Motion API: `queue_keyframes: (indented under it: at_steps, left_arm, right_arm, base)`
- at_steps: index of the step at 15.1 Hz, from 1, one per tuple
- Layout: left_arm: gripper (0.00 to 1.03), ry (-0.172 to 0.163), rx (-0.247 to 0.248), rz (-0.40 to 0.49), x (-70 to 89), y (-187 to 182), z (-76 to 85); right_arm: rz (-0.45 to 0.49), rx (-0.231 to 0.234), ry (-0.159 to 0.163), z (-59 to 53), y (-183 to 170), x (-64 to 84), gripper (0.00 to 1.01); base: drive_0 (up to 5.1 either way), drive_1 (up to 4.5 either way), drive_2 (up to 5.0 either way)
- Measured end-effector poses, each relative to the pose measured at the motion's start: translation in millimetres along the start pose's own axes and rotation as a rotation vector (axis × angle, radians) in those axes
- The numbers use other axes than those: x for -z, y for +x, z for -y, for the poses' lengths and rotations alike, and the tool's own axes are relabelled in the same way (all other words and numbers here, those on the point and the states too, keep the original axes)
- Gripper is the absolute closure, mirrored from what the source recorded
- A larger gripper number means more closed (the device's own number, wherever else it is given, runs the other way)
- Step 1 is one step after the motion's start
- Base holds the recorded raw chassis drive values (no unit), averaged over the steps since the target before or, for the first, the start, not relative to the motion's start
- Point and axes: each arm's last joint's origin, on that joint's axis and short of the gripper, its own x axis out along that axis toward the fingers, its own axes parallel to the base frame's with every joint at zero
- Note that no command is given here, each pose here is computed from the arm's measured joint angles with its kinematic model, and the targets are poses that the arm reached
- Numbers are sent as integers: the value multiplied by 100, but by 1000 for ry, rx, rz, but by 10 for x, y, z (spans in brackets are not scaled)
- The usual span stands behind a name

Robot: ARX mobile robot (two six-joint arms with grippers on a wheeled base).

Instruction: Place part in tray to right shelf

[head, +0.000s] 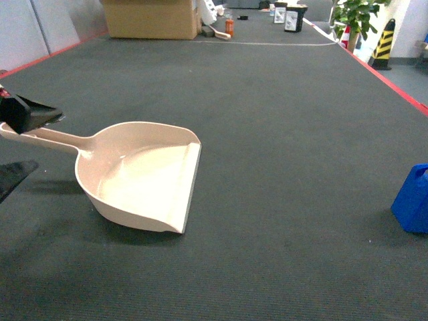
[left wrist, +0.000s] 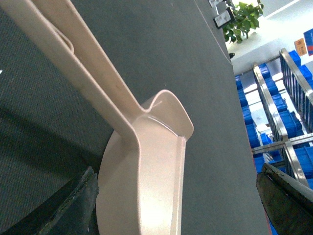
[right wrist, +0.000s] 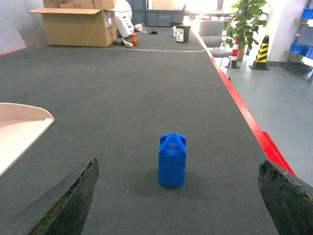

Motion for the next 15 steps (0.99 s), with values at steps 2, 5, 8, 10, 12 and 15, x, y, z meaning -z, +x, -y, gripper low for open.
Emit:
queue_keyframes:
  at_steps: [2,5,8,10,12,15]
  left_arm:
    - [5,-19,-31,8,-69,215,-124]
    - [5,-76,-75,50,-211,457,-357]
    - [5,-112,-91,69,-324,695,-468]
    - [5,-133,-82,66,-332,827,-491]
    - [17,-153,-31,90,-421,934,-430]
    - [52,-168,47,93,-416,953,-399]
  right_arm:
    - [0,0,0,0,0,0,3]
    - [0,0,0,0,0,0,3]
    - [0,0,0,0,0,0,3]
    - [0,0,0,0,0,0,3]
    - [0,0,0,0,0,0,3]
    - [0,0,0,0,0,0,3]
  base:
    - [0,0,0]
    - [0,0,0]
    - [0,0,0]
    - [0,0,0]
    - [0,0,0]
    - [0,0,0]
